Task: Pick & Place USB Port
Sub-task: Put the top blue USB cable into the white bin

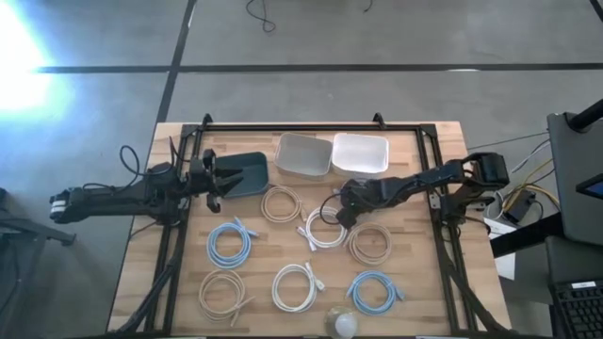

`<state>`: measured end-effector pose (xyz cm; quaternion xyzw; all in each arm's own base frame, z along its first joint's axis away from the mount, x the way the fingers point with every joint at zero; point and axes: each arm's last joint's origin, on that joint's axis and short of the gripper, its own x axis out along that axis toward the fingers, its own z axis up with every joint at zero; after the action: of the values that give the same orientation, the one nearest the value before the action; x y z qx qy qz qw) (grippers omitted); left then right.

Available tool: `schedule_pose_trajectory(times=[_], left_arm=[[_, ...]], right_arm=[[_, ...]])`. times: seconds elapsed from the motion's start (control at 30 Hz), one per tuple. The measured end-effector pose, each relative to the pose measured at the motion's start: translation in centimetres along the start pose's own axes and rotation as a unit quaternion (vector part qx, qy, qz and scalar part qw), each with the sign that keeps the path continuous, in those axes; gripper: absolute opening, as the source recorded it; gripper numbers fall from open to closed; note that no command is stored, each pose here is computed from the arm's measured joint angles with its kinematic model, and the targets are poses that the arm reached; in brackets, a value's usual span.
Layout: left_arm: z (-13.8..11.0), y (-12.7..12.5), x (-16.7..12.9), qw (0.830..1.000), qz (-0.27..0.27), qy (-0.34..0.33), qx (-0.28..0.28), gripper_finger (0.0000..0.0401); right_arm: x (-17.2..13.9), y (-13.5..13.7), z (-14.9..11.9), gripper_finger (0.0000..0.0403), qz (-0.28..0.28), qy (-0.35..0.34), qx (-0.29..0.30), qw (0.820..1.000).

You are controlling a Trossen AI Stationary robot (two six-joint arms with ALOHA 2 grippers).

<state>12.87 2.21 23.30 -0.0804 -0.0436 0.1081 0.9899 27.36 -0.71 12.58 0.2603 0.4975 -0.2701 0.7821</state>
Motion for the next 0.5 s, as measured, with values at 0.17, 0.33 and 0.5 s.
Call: schedule_pose_trajectory(times=[0.17,0.33,0.5], left_arm=[[0.0,0.0,0.0,1.0,0.0,0.0,0.0,0.0136],[-0.1,0.0,0.0,1.0,0.0,0.003,0.0,0.0135],[-0.3,0.0,0.2,1.0,0.002,0.011,0.001,0.0135]], right_arm=[[-1.3,0.4,-0.6,0.0044,0.038,0.031,-0.023,0.999],[-3.1,0.8,-0.9,0.0043,0.056,0.028,-0.054,0.997],[-5.1,1.2,-0.6,0.0037,0.084,-0.015,-0.076,0.993]])
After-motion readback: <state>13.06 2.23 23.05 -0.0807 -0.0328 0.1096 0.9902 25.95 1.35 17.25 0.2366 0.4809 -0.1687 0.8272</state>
